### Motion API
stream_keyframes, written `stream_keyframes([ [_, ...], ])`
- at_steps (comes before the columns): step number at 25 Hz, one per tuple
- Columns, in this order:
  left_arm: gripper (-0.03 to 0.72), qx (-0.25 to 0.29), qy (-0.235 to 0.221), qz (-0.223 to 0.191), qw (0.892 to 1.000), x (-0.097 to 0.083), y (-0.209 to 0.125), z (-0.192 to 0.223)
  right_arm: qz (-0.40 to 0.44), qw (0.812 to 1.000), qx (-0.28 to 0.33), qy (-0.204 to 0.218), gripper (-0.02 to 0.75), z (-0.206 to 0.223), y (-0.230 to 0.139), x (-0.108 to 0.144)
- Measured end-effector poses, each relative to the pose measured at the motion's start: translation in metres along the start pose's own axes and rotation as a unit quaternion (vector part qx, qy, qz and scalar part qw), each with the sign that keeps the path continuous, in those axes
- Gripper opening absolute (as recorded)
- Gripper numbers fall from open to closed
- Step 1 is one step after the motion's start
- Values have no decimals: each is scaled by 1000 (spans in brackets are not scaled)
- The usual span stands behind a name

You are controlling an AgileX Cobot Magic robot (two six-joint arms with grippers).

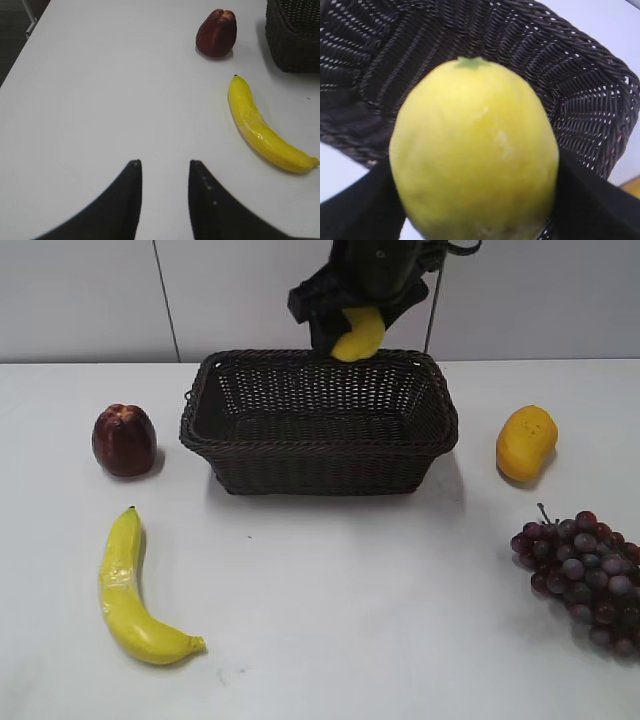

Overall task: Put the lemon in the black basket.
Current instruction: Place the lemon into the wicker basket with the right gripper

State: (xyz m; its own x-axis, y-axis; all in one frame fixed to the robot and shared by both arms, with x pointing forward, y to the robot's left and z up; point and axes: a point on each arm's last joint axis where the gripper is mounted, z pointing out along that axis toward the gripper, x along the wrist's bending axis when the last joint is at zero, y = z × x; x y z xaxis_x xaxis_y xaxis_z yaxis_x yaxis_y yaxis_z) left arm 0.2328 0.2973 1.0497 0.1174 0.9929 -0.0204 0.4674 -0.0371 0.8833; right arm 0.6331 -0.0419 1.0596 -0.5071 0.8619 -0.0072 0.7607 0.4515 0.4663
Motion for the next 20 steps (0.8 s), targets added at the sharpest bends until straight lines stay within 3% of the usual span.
stream_keyframes([
  [3,237,0,0,0,1000,0,0,0,3,1000,4,-5,553,25,4,-10],
  [11,237,0,0,0,1000,0,0,0,3,1000,-12,5,553,107,0,-7],
  [20,237,0,0,0,1000,0,0,0,2,1000,-6,5,553,144,-9,-6],
])
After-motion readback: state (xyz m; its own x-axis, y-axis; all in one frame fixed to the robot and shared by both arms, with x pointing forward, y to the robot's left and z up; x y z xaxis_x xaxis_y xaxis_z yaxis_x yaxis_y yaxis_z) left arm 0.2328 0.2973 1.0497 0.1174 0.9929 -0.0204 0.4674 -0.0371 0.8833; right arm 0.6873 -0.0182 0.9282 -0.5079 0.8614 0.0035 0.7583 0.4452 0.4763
